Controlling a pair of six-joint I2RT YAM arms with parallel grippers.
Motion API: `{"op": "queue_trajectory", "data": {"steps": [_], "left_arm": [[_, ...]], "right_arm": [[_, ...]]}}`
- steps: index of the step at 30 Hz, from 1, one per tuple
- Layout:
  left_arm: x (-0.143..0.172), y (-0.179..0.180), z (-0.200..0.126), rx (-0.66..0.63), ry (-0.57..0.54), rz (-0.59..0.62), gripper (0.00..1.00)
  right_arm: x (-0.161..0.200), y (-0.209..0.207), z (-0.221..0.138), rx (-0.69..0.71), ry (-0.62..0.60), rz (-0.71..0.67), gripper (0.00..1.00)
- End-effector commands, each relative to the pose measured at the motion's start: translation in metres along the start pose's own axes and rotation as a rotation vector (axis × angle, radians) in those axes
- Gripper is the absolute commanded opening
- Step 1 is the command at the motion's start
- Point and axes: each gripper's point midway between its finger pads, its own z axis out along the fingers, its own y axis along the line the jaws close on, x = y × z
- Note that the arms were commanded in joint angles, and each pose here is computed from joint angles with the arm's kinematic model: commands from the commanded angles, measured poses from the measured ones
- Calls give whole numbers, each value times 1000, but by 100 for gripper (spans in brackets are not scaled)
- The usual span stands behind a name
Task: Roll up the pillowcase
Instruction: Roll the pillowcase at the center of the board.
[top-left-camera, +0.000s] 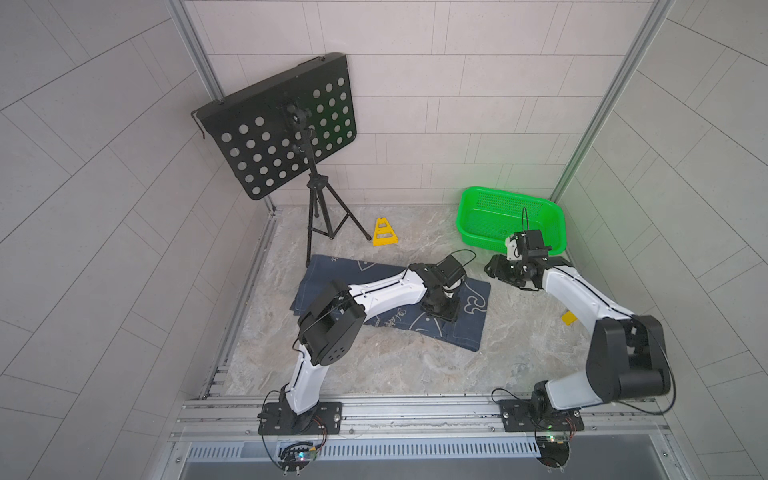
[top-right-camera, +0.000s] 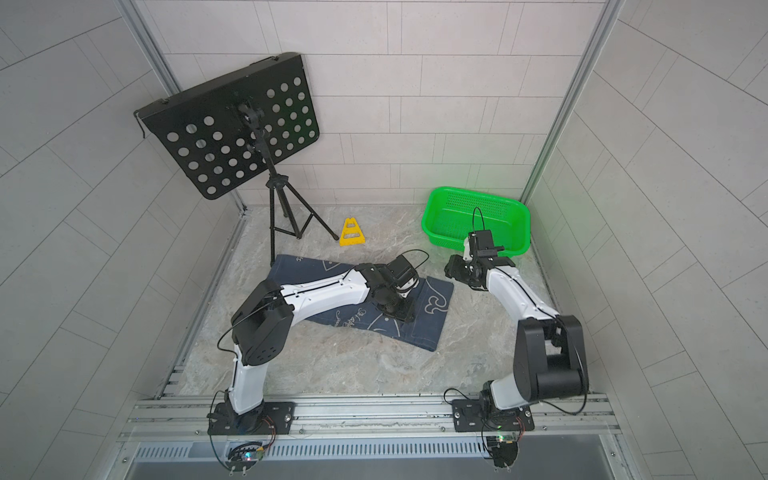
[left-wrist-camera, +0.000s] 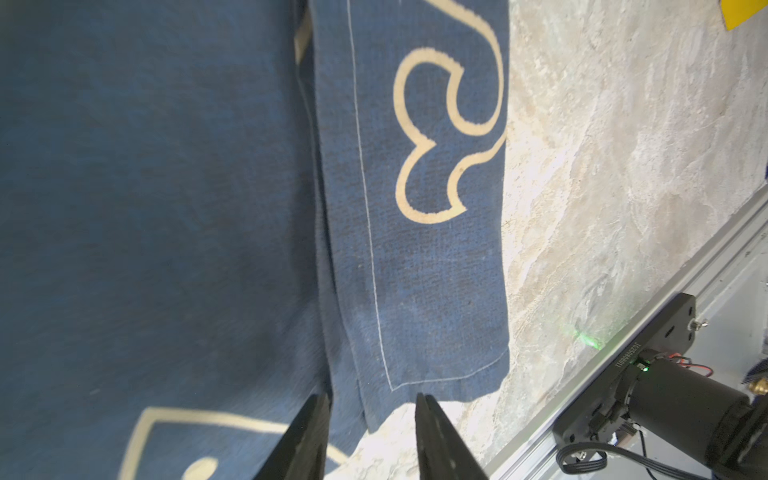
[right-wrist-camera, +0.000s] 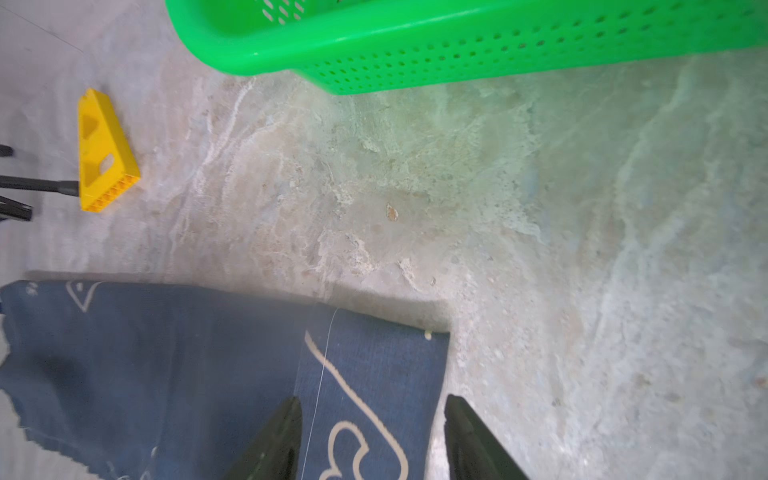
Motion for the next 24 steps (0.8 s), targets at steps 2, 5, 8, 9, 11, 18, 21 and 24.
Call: {"op": "queue_trajectory", "data": {"steps": [2,5,8,9,11,18,21,24], "left_arm": [[-18,-16,-17,-2,-73,87,40],[-33,-37,-10,78,-119,118,38],[-40,-41,7,105,-111,129,34],[-40,-40,12,104,-111,135,33],[-42,-35,24,91,-100,155,32],[-41,-15,54,30,-45,170,30],[-39,-8,62,13,-28,160,30],[-32,-1,71,5,0,148,30]], "right_arm": [[59,-20,-7,-11,130,84,63],[79,-21,-6,-63,150,145,65],[89,-18,-1,-119,149,178,66],[89,-16,0,-133,144,183,66],[101,-20,7,-145,175,208,66],[115,-20,24,-184,225,252,64],[118,-18,31,-203,237,264,62],[123,-16,38,-220,259,271,58]]}}
